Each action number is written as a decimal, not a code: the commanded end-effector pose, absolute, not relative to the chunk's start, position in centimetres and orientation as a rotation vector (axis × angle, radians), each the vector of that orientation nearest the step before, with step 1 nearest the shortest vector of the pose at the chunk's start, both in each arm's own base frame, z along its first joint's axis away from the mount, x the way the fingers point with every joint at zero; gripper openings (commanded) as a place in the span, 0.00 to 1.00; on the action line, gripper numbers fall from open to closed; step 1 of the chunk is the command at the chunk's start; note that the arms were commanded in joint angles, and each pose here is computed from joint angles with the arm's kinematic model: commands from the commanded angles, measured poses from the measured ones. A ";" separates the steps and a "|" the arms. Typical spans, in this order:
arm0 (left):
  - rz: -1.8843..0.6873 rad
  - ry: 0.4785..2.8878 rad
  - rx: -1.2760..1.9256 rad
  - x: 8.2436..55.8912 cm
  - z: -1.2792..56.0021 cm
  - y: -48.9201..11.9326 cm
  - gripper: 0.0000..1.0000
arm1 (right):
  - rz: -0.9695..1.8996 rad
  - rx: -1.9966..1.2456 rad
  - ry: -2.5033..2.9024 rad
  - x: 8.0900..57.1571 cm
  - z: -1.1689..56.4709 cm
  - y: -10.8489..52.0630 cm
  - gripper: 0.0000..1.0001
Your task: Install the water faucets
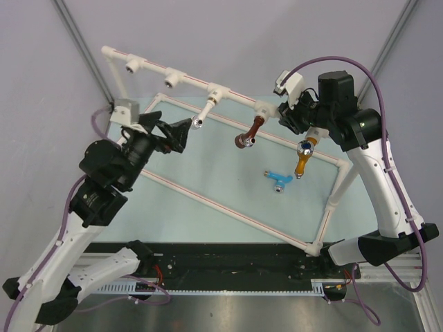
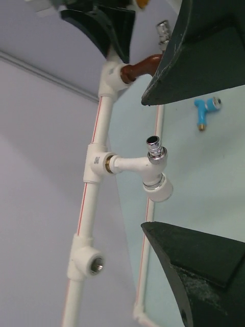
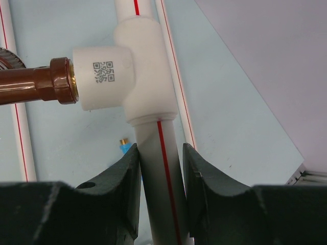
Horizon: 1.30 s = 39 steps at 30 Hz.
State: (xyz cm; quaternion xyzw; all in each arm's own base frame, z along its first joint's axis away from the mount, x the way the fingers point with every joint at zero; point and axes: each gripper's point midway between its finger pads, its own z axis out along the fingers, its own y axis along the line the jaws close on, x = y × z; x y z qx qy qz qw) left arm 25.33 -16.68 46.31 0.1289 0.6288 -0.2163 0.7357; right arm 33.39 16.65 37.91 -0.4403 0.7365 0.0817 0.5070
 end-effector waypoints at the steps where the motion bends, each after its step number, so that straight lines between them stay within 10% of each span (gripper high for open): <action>1: -0.900 1.430 -0.239 24.9 46.3 -15.5 0.97 | 0.177 -0.948 1.891 34.1 36.4 15.8 0.00; 17: -1.581 1.619 -0.654 27.6 40.2 -21.4 0.91 | 0.175 -0.945 1.884 33.9 36.3 15.7 0.00; 39: -1.579 1.487 -0.815 29.4 40.2 -19.8 0.81 | 0.164 -0.937 1.877 33.7 36.5 15.4 0.00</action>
